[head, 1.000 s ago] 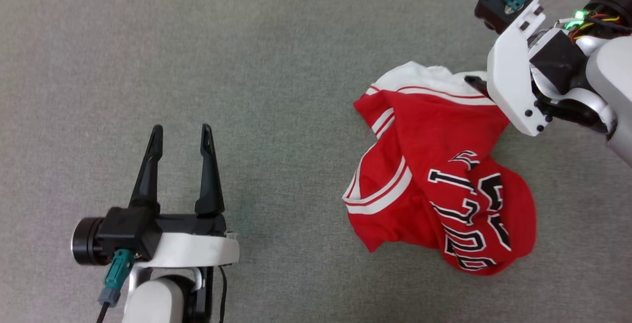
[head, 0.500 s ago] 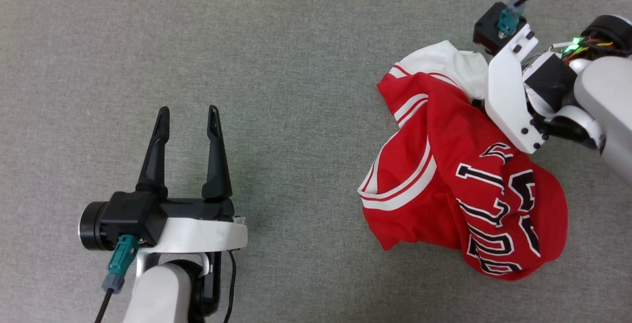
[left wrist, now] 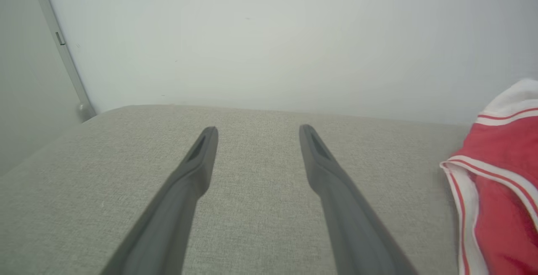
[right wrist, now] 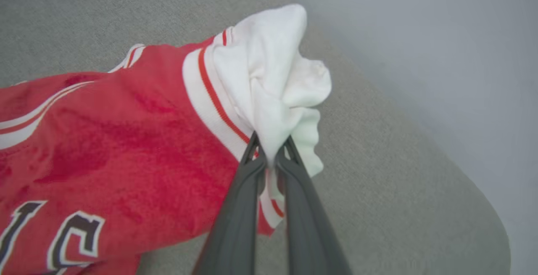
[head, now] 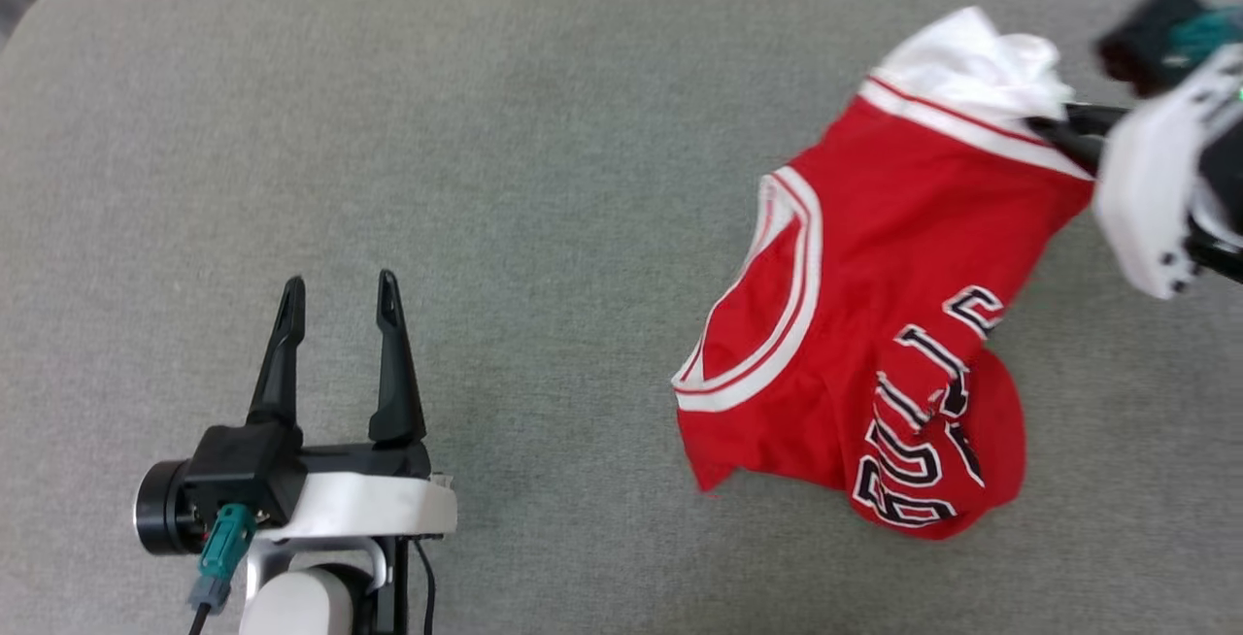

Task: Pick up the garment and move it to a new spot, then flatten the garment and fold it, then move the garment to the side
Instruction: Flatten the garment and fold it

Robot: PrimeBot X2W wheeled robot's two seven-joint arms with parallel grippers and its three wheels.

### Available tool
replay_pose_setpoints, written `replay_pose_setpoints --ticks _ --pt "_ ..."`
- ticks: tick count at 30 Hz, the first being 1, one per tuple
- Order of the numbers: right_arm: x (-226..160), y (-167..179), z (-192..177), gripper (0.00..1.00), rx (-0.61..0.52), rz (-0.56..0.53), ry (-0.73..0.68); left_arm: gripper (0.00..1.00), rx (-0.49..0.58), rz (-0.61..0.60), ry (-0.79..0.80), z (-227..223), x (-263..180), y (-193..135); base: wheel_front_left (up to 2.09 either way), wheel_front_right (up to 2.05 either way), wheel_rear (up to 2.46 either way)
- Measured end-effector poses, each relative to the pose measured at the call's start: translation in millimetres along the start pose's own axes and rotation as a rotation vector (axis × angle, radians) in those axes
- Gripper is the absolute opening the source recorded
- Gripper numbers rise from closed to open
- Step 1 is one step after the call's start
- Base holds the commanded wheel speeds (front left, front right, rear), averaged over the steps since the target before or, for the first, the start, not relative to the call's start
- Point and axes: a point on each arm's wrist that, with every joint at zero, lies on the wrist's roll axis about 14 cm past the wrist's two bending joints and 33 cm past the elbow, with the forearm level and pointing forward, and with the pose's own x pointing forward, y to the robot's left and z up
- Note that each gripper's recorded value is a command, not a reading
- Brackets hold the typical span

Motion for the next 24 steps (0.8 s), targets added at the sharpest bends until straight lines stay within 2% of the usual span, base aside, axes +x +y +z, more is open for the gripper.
replay_pose_setpoints --ticks 3,4,7,10,13,16,17,18,21,22,23,24 --pt "-31 -20 -20 0.0 0.069 -0.067 -0.026 1.0 -0.001 -0.014 -0.007 4 -5 -4 0.0 0.0 0.0" --pt "-59 -30 -62 0.0 0.124 -0.125 0.021 1.0 -0.01 -0.035 -0.011 6 -7 -11 0.0 0.0 0.0" --pt "-83 -32 -110 0.0 0.204 -0.172 0.089 1.0 -0.012 -0.054 -0.016 7 -7 -17 0.0 0.0 0.0" --pt "-102 -23 -166 0.0 0.297 -0.205 0.189 1.0 -0.017 -0.071 -0.016 7 -6 -22 0.0 0.0 0.0" --pt "-112 3 -217 0.0 0.409 -0.204 0.287 1.0 -0.019 -0.085 -0.01 4 -5 -26 0.0 0.0 0.0" --pt "-115 17 -242 0.0 0.476 -0.219 0.319 1.0 -0.016 -0.094 -0.004 2 -5 -28 0.0 0.0 0.0" --pt "-112 19 -239 1.0 0.517 -0.261 0.241 1.0 -0.01 -0.101 -0.002 2 -7 -29 0.0 0.0 0.0" --pt "-112 19 -239 1.0 0.517 -0.261 0.241 1.0 -0.01 -0.101 -0.002 2 -7 -29 0.0 0.0 0.0" --pt "-111 7 -210 1.0 0.455 -0.3 0.088 1.0 -0.003 -0.099 -0.004 5 -12 -27 0.0 0.0 0.0" --pt "-111 1 -198 1.0 0.443 -0.317 0.026 1.0 -0.003 -0.101 -0.01 7 -12 -27 0.0 0.0 0.0" --pt "-117 -18 -165 1.0 0.4 -0.377 -0.127 1.0 0.002 -0.105 -0.028 14 -14 -26 0.0 0.0 0.0" --pt "-120 -25 -155 1.0 0.382 -0.397 -0.17 1.0 0.003 -0.109 -0.034 16 -14 -27 0.0 0.0 0.0"
